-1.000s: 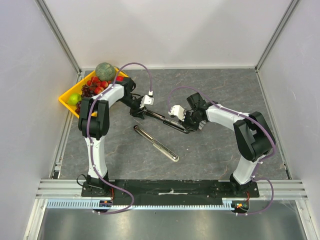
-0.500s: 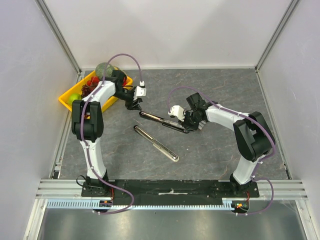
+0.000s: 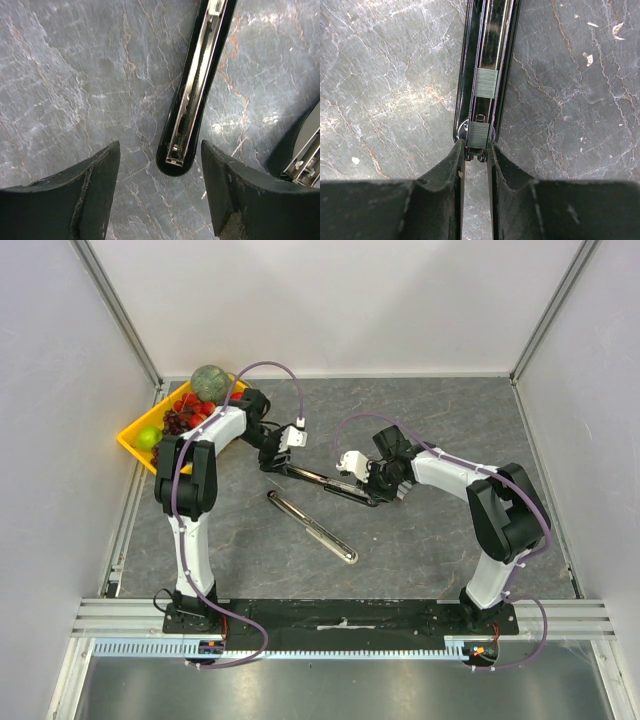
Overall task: Load the staples into the stapler
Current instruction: Close the stapler at the center of the board.
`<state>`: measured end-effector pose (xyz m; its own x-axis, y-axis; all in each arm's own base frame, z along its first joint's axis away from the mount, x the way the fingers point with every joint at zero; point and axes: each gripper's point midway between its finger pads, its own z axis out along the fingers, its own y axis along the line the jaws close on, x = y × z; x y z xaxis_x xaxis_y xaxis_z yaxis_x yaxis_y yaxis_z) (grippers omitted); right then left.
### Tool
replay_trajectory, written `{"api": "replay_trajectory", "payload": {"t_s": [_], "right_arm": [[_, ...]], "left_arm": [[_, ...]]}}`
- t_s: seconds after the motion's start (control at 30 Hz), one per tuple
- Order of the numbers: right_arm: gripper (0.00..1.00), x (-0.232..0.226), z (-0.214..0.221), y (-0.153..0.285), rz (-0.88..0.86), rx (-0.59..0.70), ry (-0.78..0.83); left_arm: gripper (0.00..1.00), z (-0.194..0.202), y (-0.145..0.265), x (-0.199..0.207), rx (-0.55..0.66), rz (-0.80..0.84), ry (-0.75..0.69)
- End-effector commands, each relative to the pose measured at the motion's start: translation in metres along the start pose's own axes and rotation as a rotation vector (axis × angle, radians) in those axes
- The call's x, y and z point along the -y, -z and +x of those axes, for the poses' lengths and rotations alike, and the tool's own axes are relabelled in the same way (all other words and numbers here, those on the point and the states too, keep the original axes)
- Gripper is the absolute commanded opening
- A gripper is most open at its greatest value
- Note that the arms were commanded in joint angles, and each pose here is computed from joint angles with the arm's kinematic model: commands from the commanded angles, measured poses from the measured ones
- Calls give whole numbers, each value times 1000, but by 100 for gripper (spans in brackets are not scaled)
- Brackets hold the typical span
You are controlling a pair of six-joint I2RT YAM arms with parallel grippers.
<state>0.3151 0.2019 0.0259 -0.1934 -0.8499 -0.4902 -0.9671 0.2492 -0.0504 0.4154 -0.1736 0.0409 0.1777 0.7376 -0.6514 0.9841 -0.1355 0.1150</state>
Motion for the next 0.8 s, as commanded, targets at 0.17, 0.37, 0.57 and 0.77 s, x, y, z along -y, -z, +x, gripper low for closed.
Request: {"api": "replay_trajectory", "payload": {"t_s": [0.17, 0.37, 0.57, 0.77], "right_arm": [[16, 0, 2, -5, -10, -12, 13], [11, 0, 2, -7, -15, -12, 3], [10, 0, 2, -8, -19, -14, -2], [9, 0, 1, -8, -19, -8, -3]], "left_arm": [[70, 31, -8, 9, -140, 38, -14], [41, 25, -17, 11, -132, 57, -7], [2, 0, -10, 7, -95, 48, 3], [2, -38, 10, 6, -45, 6, -29]]}}
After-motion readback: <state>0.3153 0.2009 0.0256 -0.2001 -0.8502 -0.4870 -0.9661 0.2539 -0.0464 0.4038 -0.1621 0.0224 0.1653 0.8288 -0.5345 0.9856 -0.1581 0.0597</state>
